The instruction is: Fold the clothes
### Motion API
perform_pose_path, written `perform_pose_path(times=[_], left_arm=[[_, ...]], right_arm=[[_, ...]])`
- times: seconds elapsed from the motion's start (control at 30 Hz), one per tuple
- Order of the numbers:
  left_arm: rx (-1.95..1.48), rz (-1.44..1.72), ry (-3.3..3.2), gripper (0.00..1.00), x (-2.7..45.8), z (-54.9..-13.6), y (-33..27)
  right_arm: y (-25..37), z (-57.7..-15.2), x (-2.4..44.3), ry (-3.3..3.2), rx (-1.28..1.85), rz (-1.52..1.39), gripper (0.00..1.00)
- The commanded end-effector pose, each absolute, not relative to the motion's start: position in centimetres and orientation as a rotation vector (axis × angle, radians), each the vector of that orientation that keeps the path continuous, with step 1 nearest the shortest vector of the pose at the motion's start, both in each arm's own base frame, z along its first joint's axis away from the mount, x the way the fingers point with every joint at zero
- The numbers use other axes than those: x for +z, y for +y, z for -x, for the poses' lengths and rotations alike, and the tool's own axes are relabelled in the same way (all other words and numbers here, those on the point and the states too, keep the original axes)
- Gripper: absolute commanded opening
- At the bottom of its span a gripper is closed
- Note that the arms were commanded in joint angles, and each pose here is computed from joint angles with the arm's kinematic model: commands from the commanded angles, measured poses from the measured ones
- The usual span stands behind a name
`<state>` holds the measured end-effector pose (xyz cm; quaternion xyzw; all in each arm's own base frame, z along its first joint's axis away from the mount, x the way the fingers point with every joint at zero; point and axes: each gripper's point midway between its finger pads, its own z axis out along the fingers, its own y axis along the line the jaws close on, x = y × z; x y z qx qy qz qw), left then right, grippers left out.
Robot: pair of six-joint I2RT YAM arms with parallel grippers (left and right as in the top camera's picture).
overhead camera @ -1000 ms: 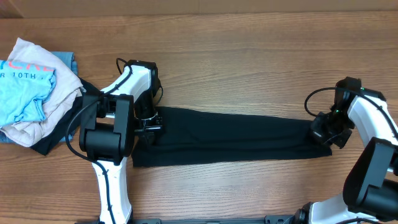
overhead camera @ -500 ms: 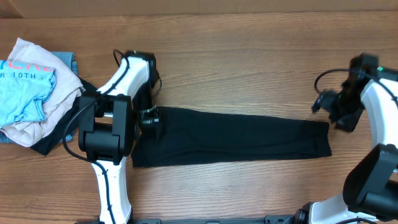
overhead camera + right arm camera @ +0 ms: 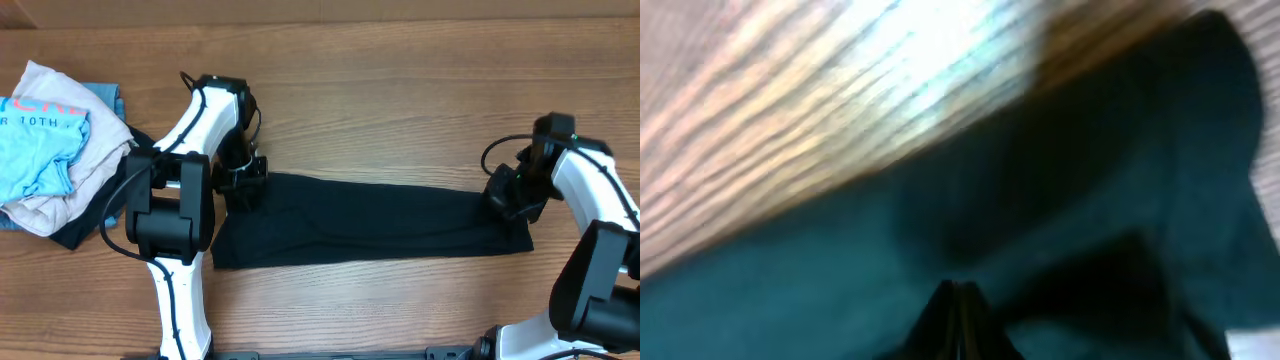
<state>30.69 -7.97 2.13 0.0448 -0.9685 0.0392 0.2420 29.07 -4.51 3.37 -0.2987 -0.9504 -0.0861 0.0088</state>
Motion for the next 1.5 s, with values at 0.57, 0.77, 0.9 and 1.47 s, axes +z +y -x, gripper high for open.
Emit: perform_pose_path(times=[0.57, 0.77, 0.9, 1.47], left_arm=[[0.114, -0.114, -3.025, 0.04, -2.8, -38.7, -6.7], [0.166, -0.101, -3.228, 0.04, -2.0, -44.3, -4.5], [0.170, -0.122, -3.257, 0.10, 1.2, -46.1, -3.7], [0.213, -0.259, -3.099, 0.27, 4.0, -43.3, -4.6]], right_arm=[[-1.8, -37.7, -1.3, -3.291, -0.582, 0.828, 0.04], [-0.4, -42.8, 1.5, -3.512, -0.675, 0.714, 0.04], [-1.9, -45.1, 4.7, -3.538, -0.674, 0.752, 0.04], [-1.7, -38.5, 5.1, -3.238, -0.490, 0.600, 0.04]])
